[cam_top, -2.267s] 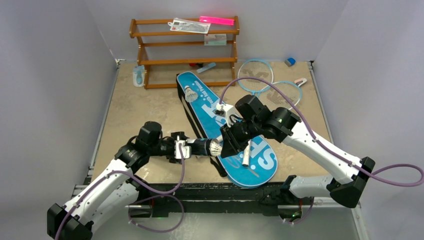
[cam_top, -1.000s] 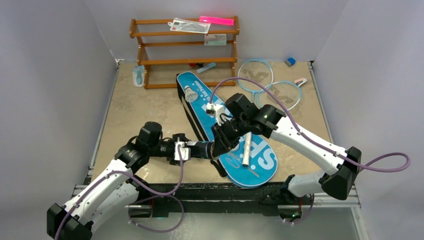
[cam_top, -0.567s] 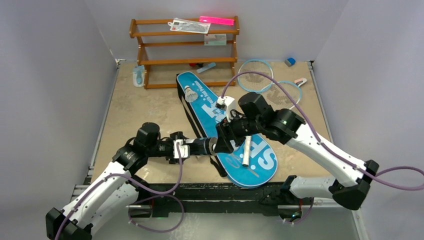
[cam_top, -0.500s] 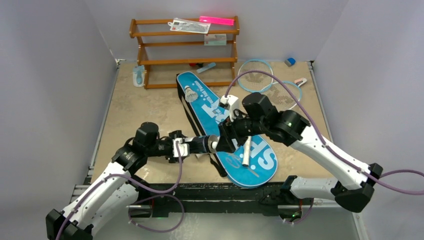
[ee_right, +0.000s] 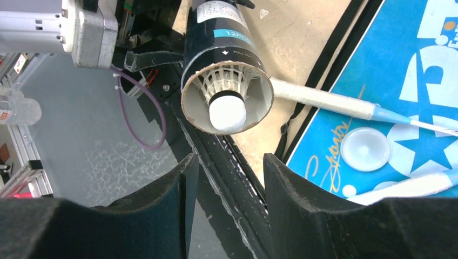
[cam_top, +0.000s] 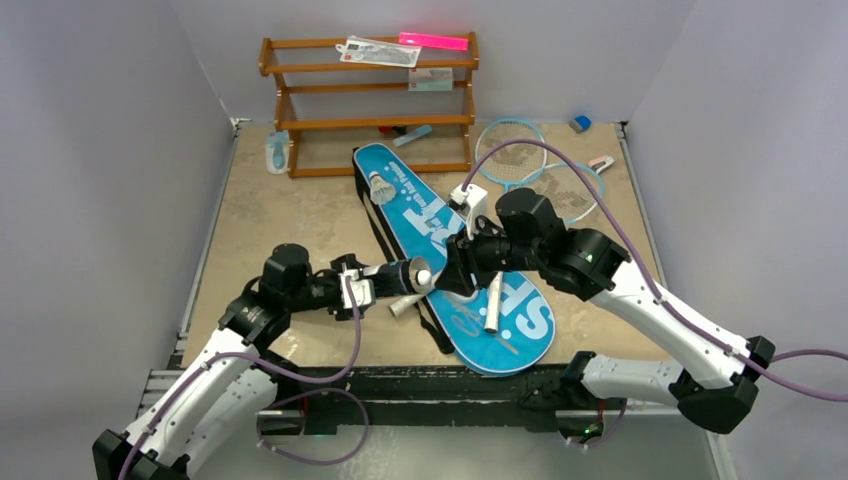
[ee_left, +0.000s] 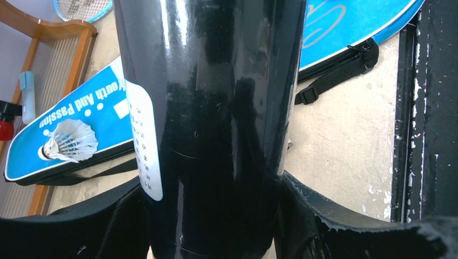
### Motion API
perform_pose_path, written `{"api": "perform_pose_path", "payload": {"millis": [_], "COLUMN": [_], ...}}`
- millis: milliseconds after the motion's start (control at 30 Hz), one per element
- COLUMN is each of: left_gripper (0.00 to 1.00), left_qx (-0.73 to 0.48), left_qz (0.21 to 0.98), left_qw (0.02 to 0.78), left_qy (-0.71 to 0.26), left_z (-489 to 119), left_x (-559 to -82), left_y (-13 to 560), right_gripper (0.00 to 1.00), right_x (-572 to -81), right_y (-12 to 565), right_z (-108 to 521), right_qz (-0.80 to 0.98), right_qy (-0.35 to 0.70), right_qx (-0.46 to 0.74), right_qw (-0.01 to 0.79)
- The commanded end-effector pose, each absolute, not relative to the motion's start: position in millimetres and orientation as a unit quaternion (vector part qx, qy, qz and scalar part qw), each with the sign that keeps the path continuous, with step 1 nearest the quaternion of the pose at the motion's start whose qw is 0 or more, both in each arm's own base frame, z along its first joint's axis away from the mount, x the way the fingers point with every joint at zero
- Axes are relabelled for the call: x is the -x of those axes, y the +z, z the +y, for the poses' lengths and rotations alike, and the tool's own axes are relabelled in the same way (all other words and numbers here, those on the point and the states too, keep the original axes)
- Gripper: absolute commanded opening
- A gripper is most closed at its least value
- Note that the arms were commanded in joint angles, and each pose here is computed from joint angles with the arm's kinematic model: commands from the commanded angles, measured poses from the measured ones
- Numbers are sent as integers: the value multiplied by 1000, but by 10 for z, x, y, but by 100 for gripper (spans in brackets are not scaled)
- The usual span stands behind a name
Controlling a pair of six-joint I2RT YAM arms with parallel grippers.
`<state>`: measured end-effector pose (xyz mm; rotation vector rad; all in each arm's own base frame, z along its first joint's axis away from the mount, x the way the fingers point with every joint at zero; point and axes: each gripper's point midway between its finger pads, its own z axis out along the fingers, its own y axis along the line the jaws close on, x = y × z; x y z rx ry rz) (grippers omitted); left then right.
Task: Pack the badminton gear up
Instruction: Place the shuttlecock at the shuttle tube.
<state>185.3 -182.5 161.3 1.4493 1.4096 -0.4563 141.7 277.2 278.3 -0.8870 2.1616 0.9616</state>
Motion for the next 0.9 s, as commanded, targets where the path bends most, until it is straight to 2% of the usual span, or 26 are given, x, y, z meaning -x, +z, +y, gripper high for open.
{"api": "perform_pose_path", "payload": {"millis": [0, 200, 600, 700, 867], "left_gripper": [10, 10, 10, 10, 10], "left_qx": [-599, -603, -605, -606, -607], "left_qz": [561, 556, 554, 553, 551], "left_qw": [535, 534, 533, 533, 535], "left_qy": [-199, -206, -207, -207, -206], "left_z": [-1896, -1915, -1916, -1917, -1916], "left_x": [-1898, -1873, -1869, -1867, -1865], "left_y": [1775, 1774, 1772, 1770, 1783], "right_gripper": [49, 45, 44, 38, 38], "right_x": [-1472, -1477, -1454, -1453, -1467], "right_y": [2866, 2839, 2691, 2654, 2644], "right_z": [2879, 2975, 3087, 3104, 3129], "right_qz": [803, 798, 799, 801, 801], "right_qy": [380, 392, 402, 403, 403], "right_qx": [331, 339, 351, 351, 352], "right_qw": [318, 308, 277, 270, 269]}}
